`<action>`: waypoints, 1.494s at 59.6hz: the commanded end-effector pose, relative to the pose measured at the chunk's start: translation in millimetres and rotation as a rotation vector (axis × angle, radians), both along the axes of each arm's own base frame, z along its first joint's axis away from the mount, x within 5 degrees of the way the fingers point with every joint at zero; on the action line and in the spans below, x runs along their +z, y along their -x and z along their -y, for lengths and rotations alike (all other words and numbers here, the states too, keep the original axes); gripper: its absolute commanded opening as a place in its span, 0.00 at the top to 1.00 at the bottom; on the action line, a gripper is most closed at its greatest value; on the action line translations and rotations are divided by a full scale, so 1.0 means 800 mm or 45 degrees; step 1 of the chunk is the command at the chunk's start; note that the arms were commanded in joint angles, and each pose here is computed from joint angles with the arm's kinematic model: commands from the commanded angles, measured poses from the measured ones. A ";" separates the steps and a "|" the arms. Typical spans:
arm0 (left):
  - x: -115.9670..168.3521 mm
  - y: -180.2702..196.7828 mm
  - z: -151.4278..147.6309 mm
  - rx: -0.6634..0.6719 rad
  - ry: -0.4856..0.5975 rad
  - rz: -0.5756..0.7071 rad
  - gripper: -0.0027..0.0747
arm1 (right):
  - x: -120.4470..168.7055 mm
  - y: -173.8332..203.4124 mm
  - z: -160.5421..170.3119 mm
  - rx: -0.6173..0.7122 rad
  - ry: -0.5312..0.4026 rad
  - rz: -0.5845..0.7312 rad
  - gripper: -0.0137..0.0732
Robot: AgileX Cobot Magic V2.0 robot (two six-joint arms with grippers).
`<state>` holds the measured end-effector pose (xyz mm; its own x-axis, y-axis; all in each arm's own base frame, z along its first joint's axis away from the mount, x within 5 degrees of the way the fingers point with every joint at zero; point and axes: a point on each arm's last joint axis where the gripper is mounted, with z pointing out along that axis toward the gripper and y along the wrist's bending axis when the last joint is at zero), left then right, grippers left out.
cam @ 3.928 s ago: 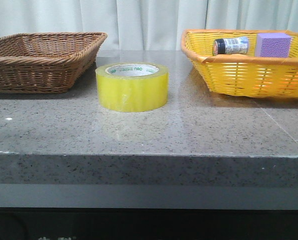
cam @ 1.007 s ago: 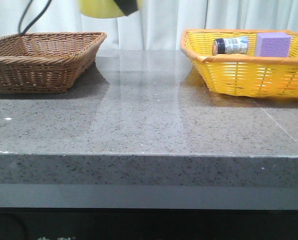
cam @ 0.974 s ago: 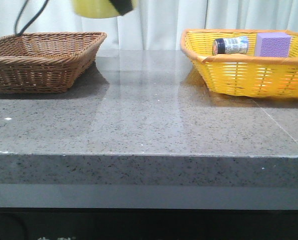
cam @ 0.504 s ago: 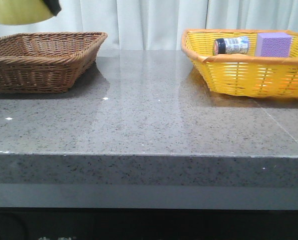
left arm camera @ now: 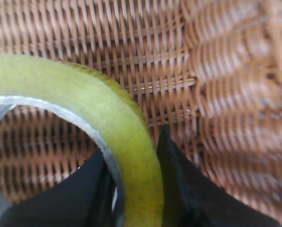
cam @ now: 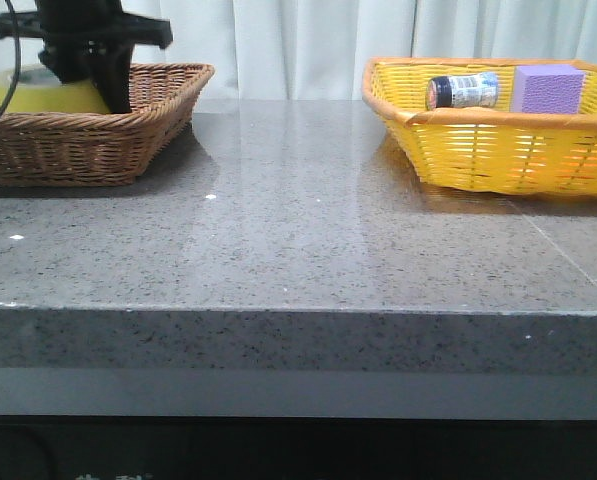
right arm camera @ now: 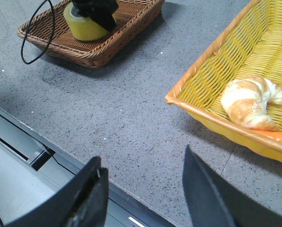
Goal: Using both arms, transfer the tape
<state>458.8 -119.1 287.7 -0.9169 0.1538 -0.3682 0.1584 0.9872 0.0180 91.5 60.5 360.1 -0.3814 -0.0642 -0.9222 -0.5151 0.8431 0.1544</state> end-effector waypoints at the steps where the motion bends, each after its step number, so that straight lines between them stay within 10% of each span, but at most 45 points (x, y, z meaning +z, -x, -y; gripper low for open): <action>1: 0.040 0.007 -0.004 0.030 0.026 0.115 0.81 | 0.020 -0.001 0.001 -0.015 -0.070 0.115 0.39; 24: 0.045 0.005 -0.006 0.067 0.021 0.126 0.42 | 0.020 -0.001 0.001 -0.015 -0.070 0.115 0.39; 73: 0.245 0.151 0.007 -0.178 0.234 0.555 0.42 | 0.020 -0.001 0.001 -0.016 -0.070 0.116 0.39; 89: 0.244 0.215 -0.004 -0.286 0.303 0.491 0.42 | 0.020 -0.001 0.001 -0.016 -0.070 0.116 0.39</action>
<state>315.5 -121.9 465.2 -0.6976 0.2095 -0.6851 0.3700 0.9243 -0.0942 91.5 60.5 360.1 -0.3814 -0.0642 -0.9222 -0.5151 0.8431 0.1544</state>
